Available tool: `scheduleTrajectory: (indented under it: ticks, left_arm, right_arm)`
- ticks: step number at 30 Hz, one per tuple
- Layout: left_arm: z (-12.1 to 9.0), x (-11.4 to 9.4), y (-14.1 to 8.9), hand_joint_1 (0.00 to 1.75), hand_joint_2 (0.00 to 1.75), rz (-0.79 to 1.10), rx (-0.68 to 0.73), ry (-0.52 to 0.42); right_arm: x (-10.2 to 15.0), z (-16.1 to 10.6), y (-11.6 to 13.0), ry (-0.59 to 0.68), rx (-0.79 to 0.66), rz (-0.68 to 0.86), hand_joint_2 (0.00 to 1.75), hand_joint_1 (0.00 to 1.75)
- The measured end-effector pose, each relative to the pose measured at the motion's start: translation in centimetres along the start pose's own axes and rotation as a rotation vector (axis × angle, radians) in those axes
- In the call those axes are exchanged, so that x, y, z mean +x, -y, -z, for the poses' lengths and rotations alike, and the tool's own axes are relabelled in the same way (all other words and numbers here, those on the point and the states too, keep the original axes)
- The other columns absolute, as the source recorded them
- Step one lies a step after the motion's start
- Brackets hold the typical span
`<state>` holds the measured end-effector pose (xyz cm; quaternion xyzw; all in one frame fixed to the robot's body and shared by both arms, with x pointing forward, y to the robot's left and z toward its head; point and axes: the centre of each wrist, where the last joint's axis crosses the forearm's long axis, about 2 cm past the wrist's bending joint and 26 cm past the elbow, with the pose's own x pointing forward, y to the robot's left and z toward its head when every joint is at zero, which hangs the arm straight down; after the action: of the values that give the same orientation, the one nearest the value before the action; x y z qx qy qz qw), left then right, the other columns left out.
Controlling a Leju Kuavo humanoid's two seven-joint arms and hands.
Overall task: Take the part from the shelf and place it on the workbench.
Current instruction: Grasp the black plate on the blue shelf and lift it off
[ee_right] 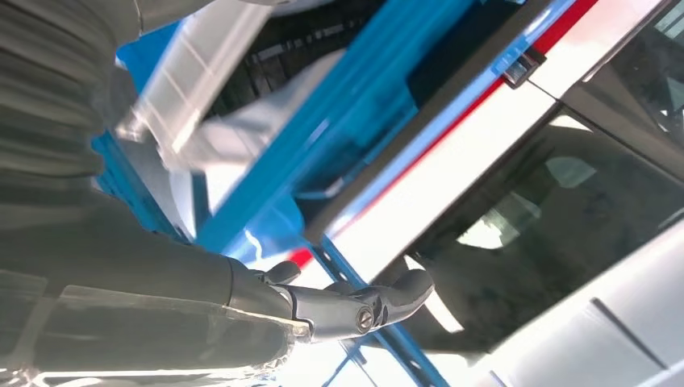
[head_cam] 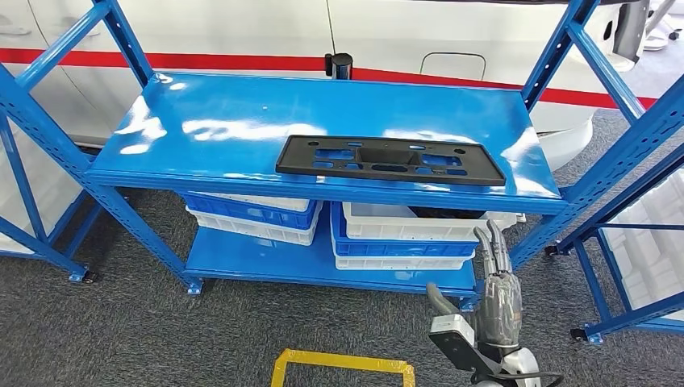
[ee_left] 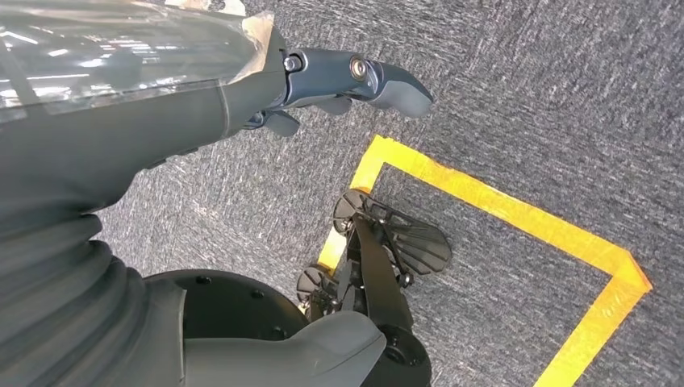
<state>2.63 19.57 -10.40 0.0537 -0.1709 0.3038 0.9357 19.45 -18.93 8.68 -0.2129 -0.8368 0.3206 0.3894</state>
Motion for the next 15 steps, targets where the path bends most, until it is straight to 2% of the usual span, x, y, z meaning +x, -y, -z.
scheduleTrajectory:
  ticks: [8, 15]
  left_arm:
    - [0.0, 0.2, 0.5, 0.0, 1.75, 0.032, -0.04, 0.013]
    - [0.0, 0.5, 0.8, 0.0, 1.75, 0.081, -0.093, 0.026]
  right_arm:
    - [-0.2, 4.5, 0.6, 0.11, -0.009, -0.242, 1.75, 0.0]
    - [-1.4, 8.2, 0.7, 0.141, -0.009, -0.442, 1.75, 0.0]
